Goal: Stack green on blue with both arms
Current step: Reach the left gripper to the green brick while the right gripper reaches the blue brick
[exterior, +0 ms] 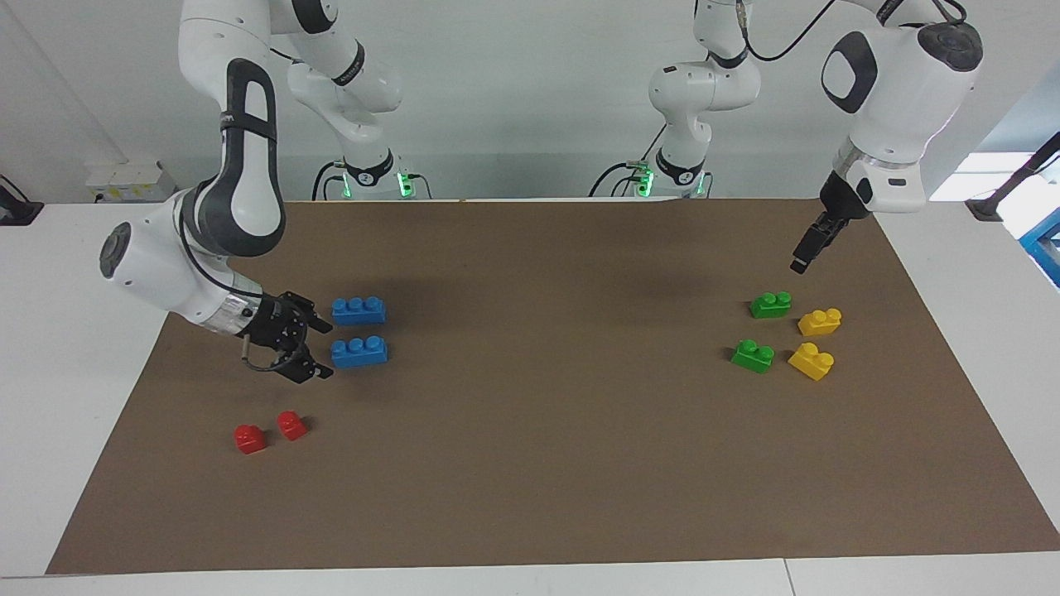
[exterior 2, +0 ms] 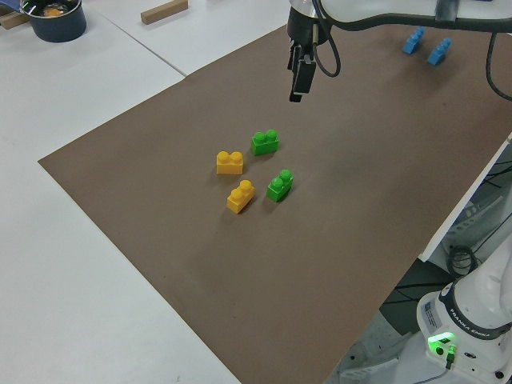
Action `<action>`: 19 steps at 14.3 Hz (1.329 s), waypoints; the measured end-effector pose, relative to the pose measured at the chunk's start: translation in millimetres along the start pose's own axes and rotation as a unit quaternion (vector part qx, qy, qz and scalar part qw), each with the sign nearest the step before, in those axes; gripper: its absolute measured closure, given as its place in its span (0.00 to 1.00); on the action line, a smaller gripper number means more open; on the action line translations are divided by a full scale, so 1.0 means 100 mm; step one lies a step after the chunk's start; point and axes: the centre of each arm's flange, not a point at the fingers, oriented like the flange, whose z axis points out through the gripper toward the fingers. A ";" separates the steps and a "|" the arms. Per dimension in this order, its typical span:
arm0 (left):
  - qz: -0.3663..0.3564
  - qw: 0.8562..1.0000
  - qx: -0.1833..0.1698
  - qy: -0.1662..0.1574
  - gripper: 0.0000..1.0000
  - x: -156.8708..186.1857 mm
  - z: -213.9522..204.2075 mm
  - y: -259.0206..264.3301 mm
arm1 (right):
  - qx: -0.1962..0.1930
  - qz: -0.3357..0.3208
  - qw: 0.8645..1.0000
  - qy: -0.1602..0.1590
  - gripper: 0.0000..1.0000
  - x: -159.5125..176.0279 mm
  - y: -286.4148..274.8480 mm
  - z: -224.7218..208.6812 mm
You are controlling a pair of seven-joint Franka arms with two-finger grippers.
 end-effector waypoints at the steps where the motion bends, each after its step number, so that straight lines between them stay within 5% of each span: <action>1: -0.004 1.000 0.001 -0.002 0.00 -0.01 0.05 -0.01 | -0.003 -0.001 1.000 -0.001 0.00 -0.02 -0.01 0.03; 19: -0.152 0.986 -0.049 0.041 0.00 0.34 1.61 0.21 | -0.025 -0.012 0.999 -0.023 0.00 0.65 0.37 0.25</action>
